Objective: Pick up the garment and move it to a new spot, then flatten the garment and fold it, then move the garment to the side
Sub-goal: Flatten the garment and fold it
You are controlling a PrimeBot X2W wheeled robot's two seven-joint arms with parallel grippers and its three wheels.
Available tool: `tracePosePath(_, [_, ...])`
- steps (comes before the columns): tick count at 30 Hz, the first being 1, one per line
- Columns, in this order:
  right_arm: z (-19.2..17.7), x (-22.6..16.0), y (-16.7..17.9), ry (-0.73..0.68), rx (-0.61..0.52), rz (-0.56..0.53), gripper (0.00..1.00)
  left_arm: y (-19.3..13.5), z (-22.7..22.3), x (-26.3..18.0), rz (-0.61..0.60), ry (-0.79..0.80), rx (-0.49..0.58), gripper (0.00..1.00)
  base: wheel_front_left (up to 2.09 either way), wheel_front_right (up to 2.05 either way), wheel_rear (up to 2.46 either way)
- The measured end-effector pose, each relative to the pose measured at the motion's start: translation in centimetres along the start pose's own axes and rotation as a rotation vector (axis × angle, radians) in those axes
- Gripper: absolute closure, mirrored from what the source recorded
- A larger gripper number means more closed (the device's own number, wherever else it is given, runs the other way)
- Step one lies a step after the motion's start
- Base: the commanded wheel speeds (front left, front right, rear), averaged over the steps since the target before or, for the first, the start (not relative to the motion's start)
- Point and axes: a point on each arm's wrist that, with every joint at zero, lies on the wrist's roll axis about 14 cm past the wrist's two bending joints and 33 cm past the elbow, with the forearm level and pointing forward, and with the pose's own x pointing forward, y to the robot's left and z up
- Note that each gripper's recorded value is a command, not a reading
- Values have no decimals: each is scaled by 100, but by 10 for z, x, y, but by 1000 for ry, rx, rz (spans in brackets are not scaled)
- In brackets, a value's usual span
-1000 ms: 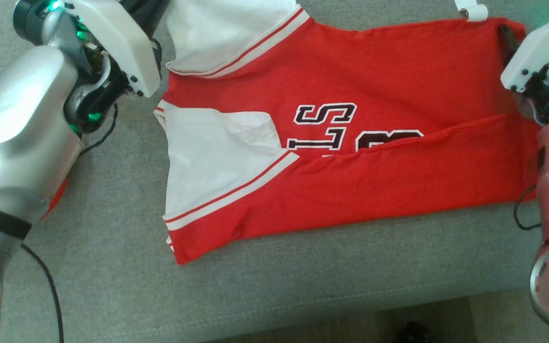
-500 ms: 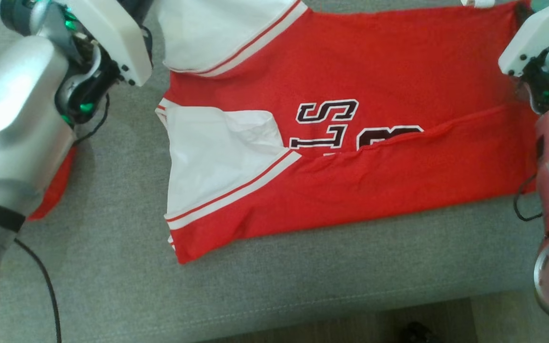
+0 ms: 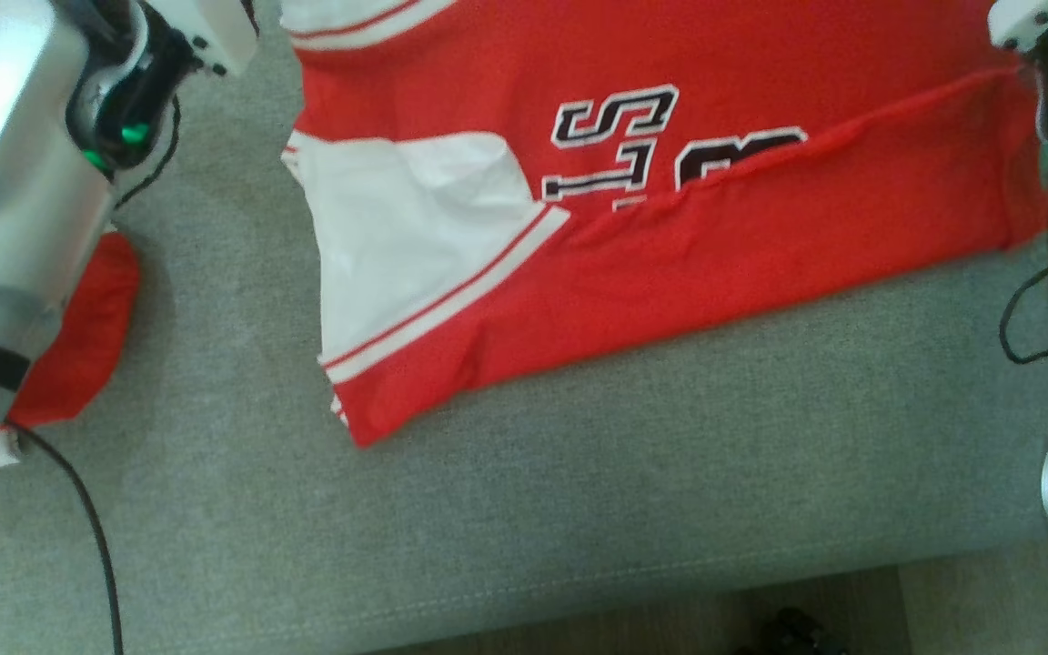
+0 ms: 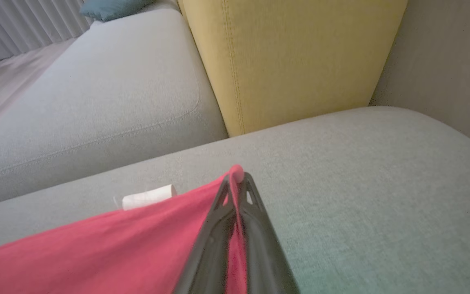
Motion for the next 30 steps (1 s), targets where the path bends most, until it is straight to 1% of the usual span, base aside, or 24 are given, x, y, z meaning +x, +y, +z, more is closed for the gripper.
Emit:
tracePosePath(6, [28,6,5,-130,22,10,100,10,13,6,29,-60,6,100,0,0,0])
tracePosePath(11, [34,7,10,-159,53,22,100,9,17,7,33,-89,-1,100,0,0,0])
tracePosePath(18, [33,-4,15,-152,103,40,100,-8,25,-4,-8,-107,22,100,0,0,0])
tracePosePath(26, [9,-29,6,-59,128,43,100,-42,19,-40,-78,-84,30,100,0,0,0])
tracePosePath(30, [1,-43,3,-19,130,51,100,-58,22,-61,-93,-84,30,100,0,0,0])
